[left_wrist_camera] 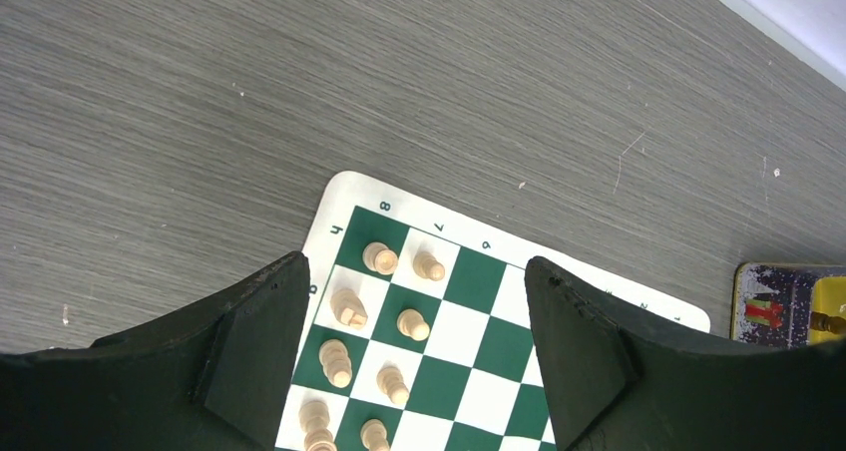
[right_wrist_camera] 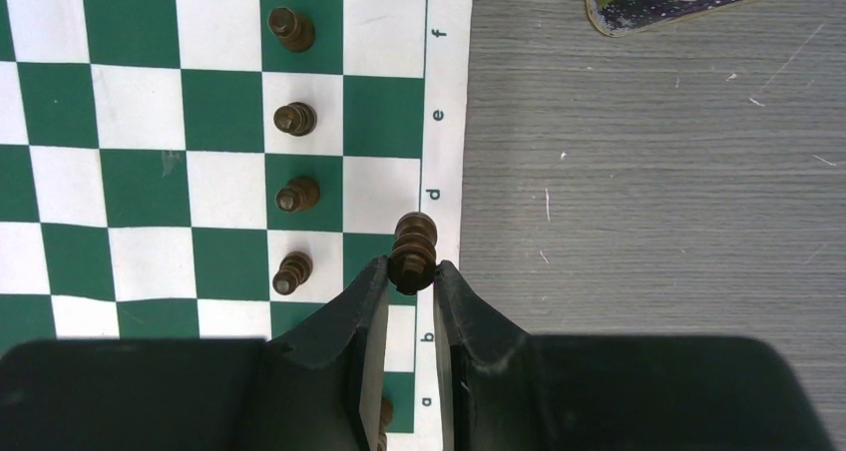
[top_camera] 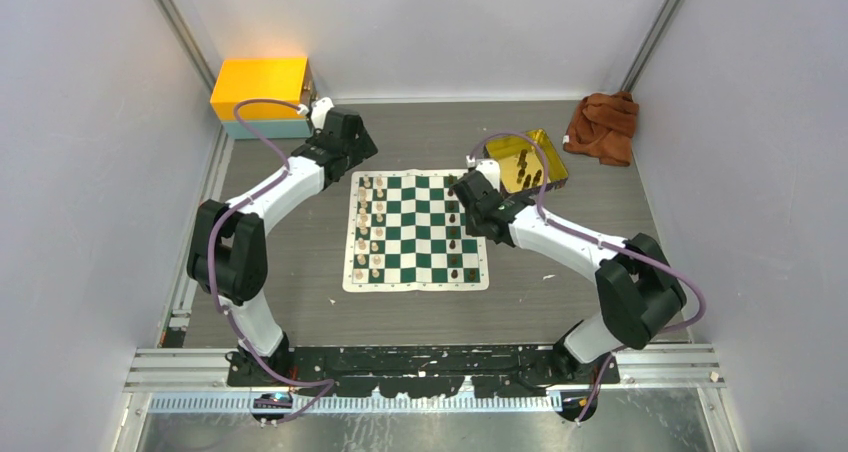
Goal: Set up the chess pieces on the board
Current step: Place the chess piece on the chessboard.
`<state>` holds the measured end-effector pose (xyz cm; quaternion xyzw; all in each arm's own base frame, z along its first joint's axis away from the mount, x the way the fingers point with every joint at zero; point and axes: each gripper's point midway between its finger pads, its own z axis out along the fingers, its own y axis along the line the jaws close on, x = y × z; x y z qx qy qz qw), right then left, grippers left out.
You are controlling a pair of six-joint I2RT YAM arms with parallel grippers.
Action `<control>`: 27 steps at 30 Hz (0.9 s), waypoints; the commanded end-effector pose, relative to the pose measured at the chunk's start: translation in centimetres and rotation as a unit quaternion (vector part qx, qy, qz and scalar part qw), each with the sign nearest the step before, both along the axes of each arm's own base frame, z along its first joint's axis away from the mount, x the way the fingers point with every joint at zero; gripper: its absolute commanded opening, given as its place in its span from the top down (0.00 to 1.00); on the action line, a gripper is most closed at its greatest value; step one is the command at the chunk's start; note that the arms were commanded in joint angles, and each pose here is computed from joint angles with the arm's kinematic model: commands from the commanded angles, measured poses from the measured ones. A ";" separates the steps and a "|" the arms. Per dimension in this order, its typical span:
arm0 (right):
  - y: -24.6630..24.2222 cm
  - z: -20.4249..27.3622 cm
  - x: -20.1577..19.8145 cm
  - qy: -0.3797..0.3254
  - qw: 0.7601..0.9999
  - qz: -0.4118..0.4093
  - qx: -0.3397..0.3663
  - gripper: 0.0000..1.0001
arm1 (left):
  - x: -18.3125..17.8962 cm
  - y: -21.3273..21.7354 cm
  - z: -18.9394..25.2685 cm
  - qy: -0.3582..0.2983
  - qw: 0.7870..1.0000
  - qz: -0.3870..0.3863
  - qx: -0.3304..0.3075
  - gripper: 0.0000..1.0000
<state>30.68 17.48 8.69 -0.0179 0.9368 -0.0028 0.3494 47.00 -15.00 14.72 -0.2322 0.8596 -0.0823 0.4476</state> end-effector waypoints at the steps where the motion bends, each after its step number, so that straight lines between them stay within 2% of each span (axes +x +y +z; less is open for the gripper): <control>1: 0.9 0.4 1.5 -0.032 0.999 0.001 0.010 0.99 | 0.8 0.0 2.5 -0.039 0.999 0.004 -0.006 0.20; 27: 2.6 -1.1 2.7 -0.021 1.000 0.017 0.016 0.99 | 1.2 -0.1 2.0 -0.033 0.999 0.001 0.002 0.20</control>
